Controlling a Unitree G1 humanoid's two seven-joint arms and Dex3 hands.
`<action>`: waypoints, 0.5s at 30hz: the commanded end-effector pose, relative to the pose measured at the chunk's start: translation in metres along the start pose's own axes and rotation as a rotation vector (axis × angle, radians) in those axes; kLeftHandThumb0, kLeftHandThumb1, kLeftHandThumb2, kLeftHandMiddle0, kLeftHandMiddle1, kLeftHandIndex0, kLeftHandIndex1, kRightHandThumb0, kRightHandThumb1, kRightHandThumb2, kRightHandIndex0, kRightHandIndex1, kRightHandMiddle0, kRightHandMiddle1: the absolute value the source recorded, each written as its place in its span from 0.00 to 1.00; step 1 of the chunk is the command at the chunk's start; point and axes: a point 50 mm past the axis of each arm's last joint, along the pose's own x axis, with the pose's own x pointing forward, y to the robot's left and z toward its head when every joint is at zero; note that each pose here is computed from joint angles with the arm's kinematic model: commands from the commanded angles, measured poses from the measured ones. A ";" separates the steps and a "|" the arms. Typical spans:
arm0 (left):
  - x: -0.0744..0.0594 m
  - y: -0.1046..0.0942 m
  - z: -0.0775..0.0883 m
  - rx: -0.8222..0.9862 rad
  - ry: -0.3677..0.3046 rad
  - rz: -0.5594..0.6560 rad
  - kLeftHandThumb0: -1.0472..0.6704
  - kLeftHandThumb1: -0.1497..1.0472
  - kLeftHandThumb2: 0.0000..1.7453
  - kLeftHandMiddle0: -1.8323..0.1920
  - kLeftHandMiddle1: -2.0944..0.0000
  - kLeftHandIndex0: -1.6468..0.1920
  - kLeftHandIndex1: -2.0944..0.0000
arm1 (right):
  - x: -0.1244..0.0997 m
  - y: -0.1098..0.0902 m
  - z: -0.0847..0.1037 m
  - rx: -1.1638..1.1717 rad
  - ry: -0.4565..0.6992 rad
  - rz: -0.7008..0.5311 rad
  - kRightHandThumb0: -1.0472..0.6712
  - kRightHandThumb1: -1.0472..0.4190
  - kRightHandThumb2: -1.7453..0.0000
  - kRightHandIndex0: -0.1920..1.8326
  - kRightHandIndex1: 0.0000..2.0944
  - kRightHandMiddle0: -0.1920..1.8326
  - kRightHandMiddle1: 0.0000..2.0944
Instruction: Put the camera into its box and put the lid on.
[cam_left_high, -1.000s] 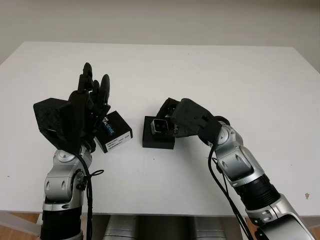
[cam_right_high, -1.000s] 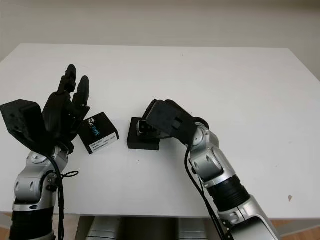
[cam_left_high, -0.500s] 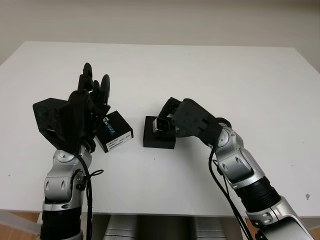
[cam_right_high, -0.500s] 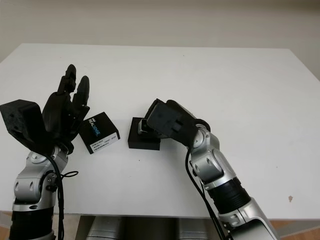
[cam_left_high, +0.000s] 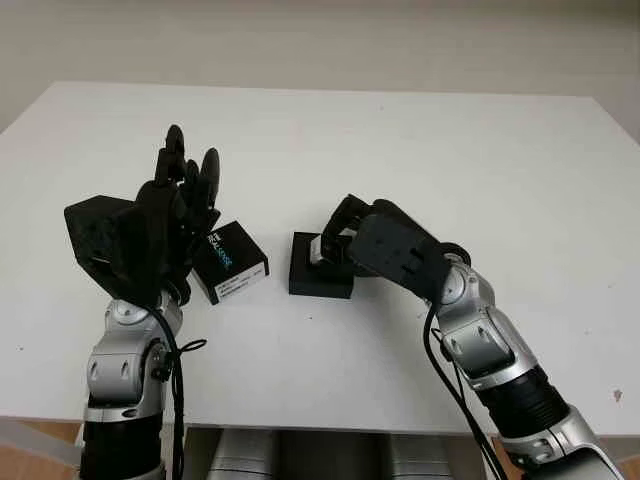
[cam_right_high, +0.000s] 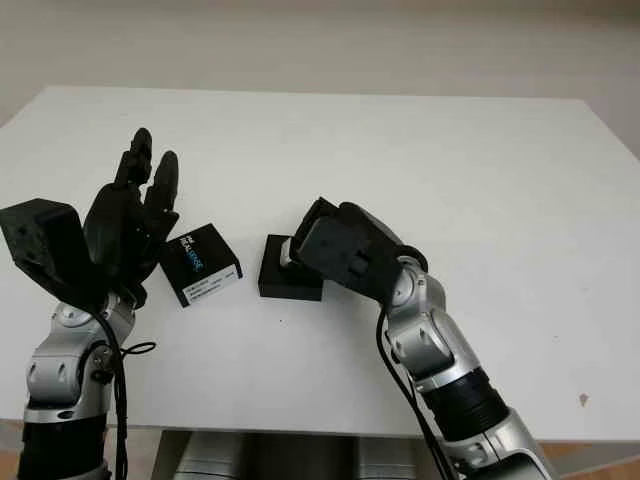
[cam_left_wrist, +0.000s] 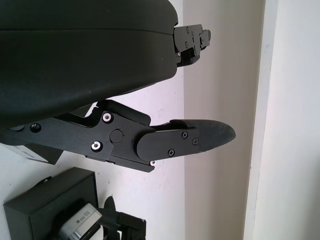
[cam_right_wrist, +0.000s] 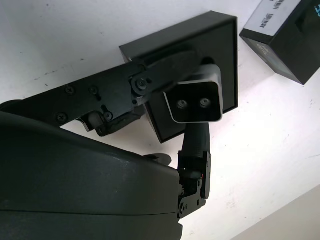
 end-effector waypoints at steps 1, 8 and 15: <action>0.001 -0.001 0.008 0.002 -0.028 -0.007 0.26 1.00 0.26 0.96 0.97 0.97 0.98 | -0.003 -0.003 -0.005 -0.036 -0.011 -0.007 0.31 0.08 0.97 0.19 0.01 0.07 0.57; 0.000 -0.002 0.008 -0.006 -0.027 -0.011 0.27 1.00 0.26 0.97 0.98 0.97 0.98 | -0.004 -0.005 -0.004 -0.173 -0.146 -0.061 0.28 0.09 0.97 0.19 0.03 0.13 0.44; -0.001 -0.002 0.007 -0.016 -0.029 -0.011 0.28 1.00 0.26 0.97 0.98 0.97 0.98 | -0.002 -0.009 -0.005 -0.246 -0.246 -0.126 0.24 0.09 0.97 0.19 0.03 0.13 0.45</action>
